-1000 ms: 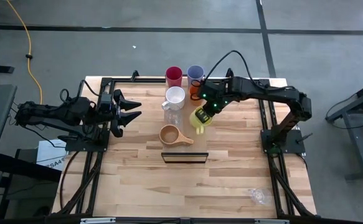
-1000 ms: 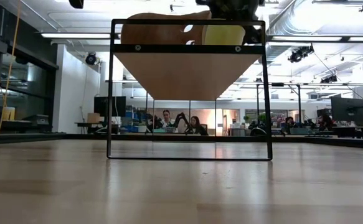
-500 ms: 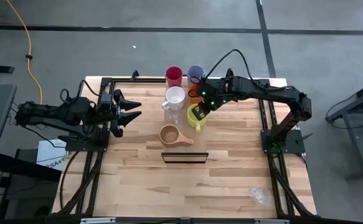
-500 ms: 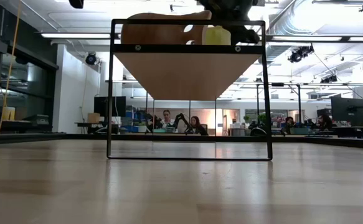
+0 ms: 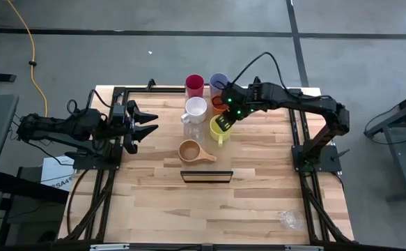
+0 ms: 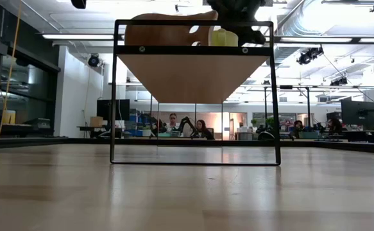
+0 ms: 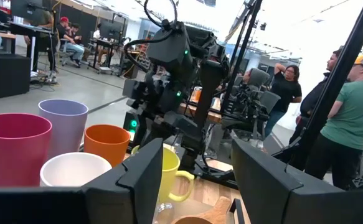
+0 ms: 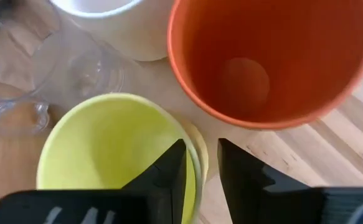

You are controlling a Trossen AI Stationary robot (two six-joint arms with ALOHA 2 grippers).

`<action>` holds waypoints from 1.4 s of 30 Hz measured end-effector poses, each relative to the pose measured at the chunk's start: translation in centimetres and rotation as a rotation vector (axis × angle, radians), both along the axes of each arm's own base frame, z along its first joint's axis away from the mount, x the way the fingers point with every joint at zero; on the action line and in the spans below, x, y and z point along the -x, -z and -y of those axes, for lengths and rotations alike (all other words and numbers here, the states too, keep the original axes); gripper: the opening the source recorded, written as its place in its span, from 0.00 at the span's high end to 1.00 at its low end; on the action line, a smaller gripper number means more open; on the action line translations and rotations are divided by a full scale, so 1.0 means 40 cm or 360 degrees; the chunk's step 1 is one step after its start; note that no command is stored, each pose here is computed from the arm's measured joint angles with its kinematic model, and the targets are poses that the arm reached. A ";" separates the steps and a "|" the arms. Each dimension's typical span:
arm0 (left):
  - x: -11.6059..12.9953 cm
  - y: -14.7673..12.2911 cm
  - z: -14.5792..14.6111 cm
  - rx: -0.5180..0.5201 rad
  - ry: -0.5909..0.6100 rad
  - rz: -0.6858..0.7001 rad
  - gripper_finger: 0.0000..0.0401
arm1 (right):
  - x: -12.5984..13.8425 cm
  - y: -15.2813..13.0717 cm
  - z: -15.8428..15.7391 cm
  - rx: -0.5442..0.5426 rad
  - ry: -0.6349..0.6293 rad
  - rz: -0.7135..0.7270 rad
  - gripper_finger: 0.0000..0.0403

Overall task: Stack small to large cups/mugs on shelf
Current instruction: Put the yellow mug on the shelf

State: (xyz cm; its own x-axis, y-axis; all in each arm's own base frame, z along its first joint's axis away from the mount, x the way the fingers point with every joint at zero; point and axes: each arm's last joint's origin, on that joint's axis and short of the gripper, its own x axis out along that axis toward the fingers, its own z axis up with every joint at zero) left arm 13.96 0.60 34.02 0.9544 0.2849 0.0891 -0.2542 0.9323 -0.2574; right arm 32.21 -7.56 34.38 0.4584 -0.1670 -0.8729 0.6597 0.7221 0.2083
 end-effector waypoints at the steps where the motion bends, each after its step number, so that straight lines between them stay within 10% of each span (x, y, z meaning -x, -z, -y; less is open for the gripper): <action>1: 0.000 0.000 0.000 0.0000 0.0000 0.0000 0.55 | 0.004 -0.006 -0.001 0.0008 -0.0013 0.0007 0.79; 16: 0.000 0.000 -0.002 0.0004 -0.0038 -0.0001 0.55 | 0.032 -0.124 -0.105 0.0149 -0.0486 0.0340 0.80; 23: 0.001 0.000 -0.002 0.0004 -0.0039 -0.0001 0.55 | -0.002 -0.103 -0.218 0.0181 -0.0765 0.0380 0.98; 42: 0.001 0.000 -0.002 0.0004 -0.0040 -0.0001 0.55 | -0.026 0.041 -0.258 0.0091 -0.0269 0.0361 1.00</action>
State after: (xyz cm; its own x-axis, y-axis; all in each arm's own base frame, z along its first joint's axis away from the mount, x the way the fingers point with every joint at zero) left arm 13.94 0.67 34.01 0.9469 0.3092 0.0880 -0.2779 0.9249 -0.2596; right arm 33.26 2.77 32.76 0.6665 -0.1175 -0.7362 0.4702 0.8326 0.2928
